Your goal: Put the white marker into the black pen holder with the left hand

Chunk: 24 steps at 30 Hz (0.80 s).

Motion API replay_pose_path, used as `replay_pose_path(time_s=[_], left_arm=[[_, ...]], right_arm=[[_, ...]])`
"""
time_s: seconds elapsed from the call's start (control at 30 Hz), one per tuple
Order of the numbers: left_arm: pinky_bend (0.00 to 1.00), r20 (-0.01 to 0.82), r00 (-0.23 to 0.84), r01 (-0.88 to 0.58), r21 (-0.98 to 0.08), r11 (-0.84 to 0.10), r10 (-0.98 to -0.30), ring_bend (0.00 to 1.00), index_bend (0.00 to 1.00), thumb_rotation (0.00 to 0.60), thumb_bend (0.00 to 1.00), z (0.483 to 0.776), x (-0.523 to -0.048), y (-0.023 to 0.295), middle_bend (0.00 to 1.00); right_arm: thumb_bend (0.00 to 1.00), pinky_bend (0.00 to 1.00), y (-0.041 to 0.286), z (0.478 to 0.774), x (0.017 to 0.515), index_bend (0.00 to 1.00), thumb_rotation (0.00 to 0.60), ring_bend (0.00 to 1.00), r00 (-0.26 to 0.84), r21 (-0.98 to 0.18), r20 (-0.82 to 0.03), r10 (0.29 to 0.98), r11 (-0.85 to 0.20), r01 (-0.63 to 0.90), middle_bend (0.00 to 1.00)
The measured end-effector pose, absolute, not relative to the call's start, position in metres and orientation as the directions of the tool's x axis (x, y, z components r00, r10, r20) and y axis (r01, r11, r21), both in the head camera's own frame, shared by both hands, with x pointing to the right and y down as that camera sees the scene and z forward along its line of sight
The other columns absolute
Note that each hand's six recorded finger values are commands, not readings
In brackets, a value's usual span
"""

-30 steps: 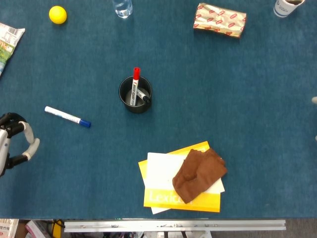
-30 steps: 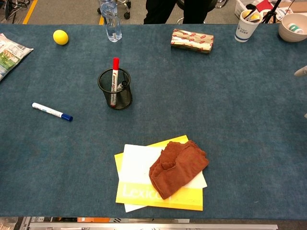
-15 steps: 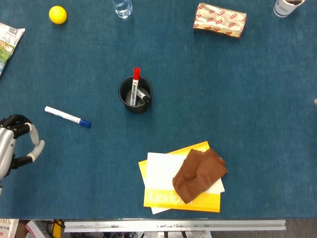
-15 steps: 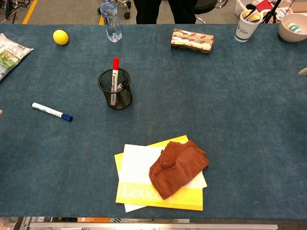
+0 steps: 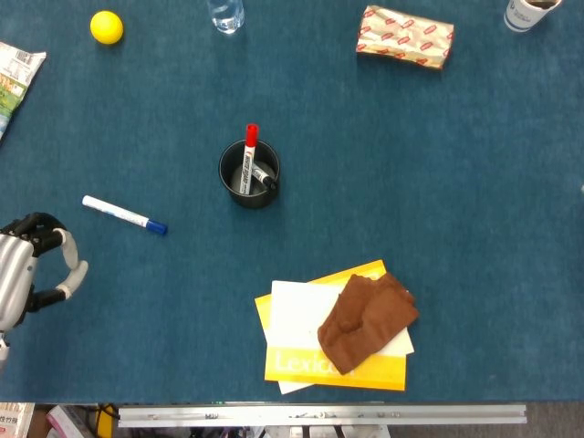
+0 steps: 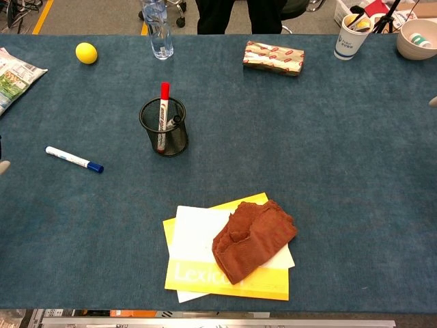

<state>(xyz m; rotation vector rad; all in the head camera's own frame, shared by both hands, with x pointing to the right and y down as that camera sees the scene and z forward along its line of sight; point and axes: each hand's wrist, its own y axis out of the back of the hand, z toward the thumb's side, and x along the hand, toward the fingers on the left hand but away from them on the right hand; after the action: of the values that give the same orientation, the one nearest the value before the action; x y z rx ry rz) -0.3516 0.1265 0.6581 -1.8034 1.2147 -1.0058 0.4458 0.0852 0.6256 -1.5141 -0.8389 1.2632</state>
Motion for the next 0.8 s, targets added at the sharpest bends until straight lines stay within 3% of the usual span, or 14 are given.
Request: replay_pose_path(time_s=[0.1, 0.27, 0.47, 0.8], left_arm=[[0.43, 0.234, 0.26, -0.35, -0.881, -0.317, -0.937, 0.32, 0.62, 0.6, 0.3, 0.662, -0.352, 0.128, 0.52], [0.24, 0.322, 0.283, -0.29, -0.869, -0.401, -0.904, 0.16, 0.53, 0.6, 0.3, 0.673, -0.352, 0.133, 0.3], [0.14, 0.398, 0.31, -0.238, -0.847, -0.475, -0.864, 0.04, 0.43, 0.6, 0.3, 0.685, -0.346, 0.137, 0.1], [0.13, 0.41, 0.349, -0.242, -0.829, -0.504, -0.843, 0.02, 0.37, 0.6, 0.3, 0.689, -0.326, 0.12, 0.08]], right_arm=[[0.0, 0.26, 0.084, 0.626, 0.447, 0.3, 0.6, 0.2, 0.225, -0.951, -0.311, 0.923, -0.303, -0.069, 0.32], [0.0, 0.26, 0.082, 0.629, 0.448, 0.3, 0.6, 0.2, 0.221, -0.948, -0.319, 0.922, -0.311, -0.072, 0.32], [0.0, 0.26, 0.083, 0.627, 0.446, 0.3, 0.6, 0.2, 0.229, -0.95, -0.313, 0.922, -0.306, -0.065, 0.32], [0.0, 0.26, 0.084, 0.62, 0.448, 0.3, 0.6, 0.2, 0.223, -0.954, -0.299, 0.928, -0.295, -0.055, 0.32]])
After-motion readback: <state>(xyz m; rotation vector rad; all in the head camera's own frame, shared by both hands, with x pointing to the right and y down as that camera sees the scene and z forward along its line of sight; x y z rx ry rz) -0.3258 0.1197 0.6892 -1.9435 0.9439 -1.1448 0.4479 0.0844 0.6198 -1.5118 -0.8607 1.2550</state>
